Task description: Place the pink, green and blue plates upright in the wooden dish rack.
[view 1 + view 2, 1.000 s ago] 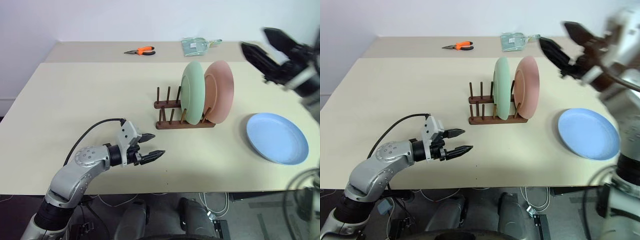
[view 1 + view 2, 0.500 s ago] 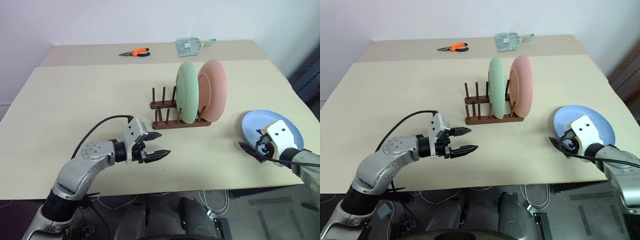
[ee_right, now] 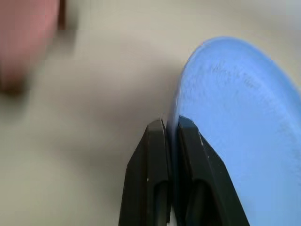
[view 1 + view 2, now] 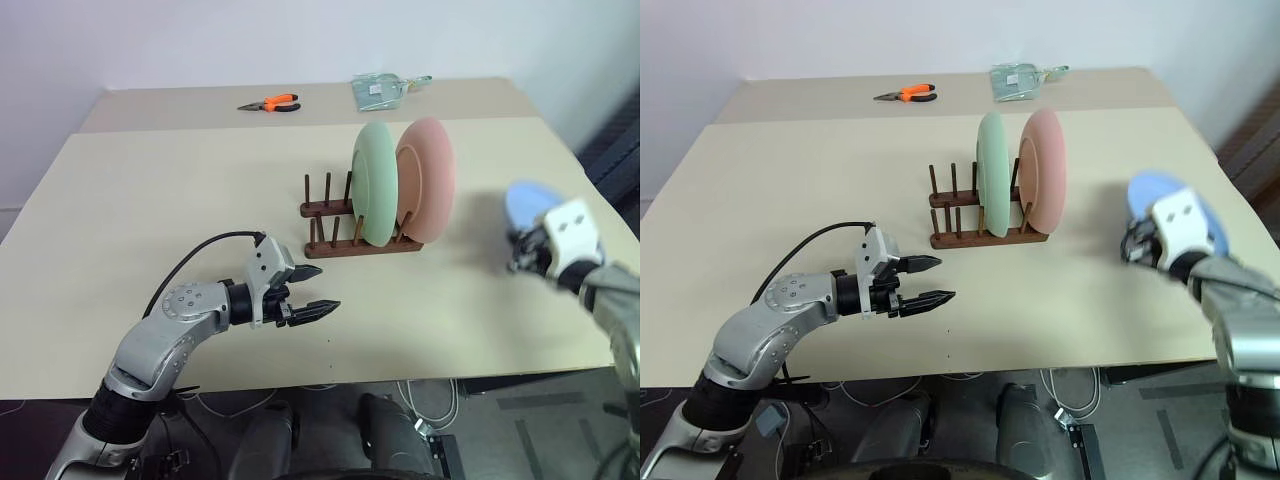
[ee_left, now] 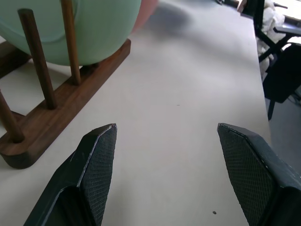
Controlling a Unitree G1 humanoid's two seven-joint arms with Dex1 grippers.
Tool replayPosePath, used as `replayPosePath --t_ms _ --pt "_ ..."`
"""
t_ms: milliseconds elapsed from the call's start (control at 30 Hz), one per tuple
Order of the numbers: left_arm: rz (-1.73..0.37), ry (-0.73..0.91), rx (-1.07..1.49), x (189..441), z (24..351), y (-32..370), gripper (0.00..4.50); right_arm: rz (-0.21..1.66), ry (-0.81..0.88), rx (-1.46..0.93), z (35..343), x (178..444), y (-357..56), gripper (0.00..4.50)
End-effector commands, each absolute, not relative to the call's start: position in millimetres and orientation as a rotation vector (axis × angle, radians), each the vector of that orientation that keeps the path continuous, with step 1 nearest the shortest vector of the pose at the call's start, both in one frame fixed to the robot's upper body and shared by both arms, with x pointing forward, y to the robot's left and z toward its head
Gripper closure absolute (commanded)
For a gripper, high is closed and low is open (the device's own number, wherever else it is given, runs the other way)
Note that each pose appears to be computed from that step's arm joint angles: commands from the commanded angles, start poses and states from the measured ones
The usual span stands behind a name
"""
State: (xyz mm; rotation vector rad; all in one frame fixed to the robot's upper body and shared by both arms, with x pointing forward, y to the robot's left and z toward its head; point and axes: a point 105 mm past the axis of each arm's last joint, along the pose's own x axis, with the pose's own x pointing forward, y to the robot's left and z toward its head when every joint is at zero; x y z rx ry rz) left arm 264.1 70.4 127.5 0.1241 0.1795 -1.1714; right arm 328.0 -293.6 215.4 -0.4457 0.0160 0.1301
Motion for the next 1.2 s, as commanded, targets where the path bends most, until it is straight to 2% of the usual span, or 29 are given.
replayPosePath --t_ms 33,67,100,200,267,367,533,633,1067,1167,1200 --pt "-1.145 0.134 0.143 267.7 134.6 75.8 0.99 0.251 -0.428 -0.274 330.2 315.6 -252.1 4.47" --pt "-1.134 0.132 0.139 269.3 135.2 78.1 0.99 0.346 -0.521 -0.185 352.9 307.2 -233.8 4.47" --pt "-1.127 0.13 0.135 270.4 135.5 79.6 0.99 0.408 -0.559 -0.131 362.8 301.9 -223.3 4.47" --pt "-1.084 0.128 0.134 274.6 135.2 89.8 0.99 0.753 -0.659 0.222 390.8 276.8 -160.1 4.47" --pt "-1.052 0.13 0.136 277.4 134.3 98.0 0.99 0.94 -0.637 0.393 395.2 262.7 -122.6 4.47" --pt "-1.013 0.132 0.129 279.8 134.5 108.1 0.99 1.041 -0.518 0.562 387.5 261.8 -87.4 4.47" --pt "-0.975 0.136 0.136 279.1 133.7 118.6 0.99 0.985 -0.193 0.845 344.8 291.1 -57.4 4.47" --pt "-0.972 0.136 0.139 277.4 132.9 118.6 0.99 0.93 -0.089 0.884 323.9 302.8 -49.4 4.47" --pt "-0.978 0.14 0.137 276.4 131.8 115.0 0.99 0.783 0.084 0.971 289.7 327.7 -42.6 4.47" --pt "-0.979 0.141 0.138 276.6 131.5 114.1 0.99 0.757 0.094 0.969 286.4 335.9 -44.6 3.46" --pt "-0.98 0.141 0.139 276.5 131.4 113.8 0.99 0.751 0.083 0.952 286.9 337.8 -46.2 2.99"
